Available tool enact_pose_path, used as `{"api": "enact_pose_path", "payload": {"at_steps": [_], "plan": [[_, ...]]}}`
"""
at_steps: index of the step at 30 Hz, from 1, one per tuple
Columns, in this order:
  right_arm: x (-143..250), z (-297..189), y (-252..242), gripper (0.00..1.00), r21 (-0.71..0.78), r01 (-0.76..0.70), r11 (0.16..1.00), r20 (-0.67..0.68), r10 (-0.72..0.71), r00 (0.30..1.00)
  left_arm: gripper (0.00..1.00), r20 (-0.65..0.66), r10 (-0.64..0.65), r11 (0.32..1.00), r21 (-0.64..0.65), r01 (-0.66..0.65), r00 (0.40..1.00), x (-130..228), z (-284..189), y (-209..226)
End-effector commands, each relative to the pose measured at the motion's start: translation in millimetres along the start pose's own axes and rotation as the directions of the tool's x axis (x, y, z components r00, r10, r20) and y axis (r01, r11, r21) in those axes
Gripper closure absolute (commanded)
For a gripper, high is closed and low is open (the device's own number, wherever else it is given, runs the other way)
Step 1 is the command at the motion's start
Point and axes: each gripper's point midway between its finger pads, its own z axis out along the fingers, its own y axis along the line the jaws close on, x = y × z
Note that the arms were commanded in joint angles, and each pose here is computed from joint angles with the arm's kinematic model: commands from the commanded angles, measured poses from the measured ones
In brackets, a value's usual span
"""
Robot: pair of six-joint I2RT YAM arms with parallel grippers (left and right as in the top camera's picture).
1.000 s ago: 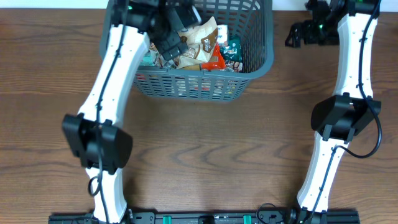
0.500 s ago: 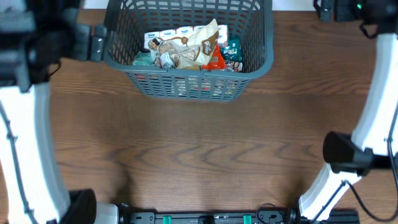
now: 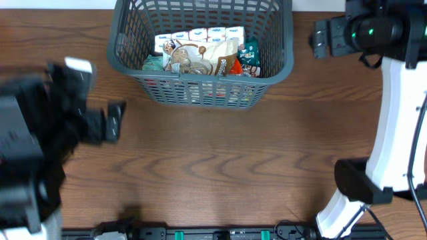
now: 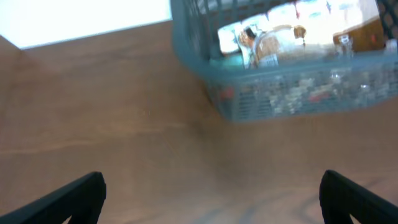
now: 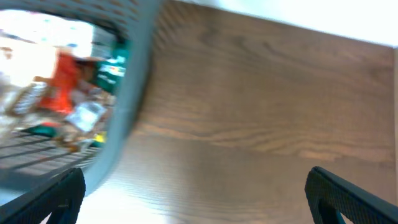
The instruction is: Pack container
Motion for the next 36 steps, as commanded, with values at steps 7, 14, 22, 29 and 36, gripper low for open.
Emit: {"api": "enact_pose_path", "payload": {"at_steps": [7,14,22,29,36], "plan": [[15,-106,23,0.01,-0.017,0.008,1.000,0.221,-0.004,0.975,0.01,0.076,-0.005,1.000,0.030,0.003,0.997,68,5,-24],[57,-116,14,0.01,0.034,0.010,0.999,0.169,-0.015,0.985,0.02,0.101,0.016,0.999,0.047,-0.021,0.995,84,15,-32],[109,-82,20,0.01,0.015,0.009,1.000,0.149,-0.011,0.989,0.01,0.097,0.032,0.997,0.071,-0.039,0.995,86,17,-38],[185,-26,30,0.01,-0.017,-0.044,0.999,0.115,0.046,0.992,0.01,0.095,0.031,0.997,0.071,-0.038,0.995,86,18,-38],[235,19,37,0.01,-0.023,-0.042,0.999,0.111,0.044,0.993,0.01,0.095,0.031,0.997,0.071,-0.038,0.995,86,18,-38]]}}
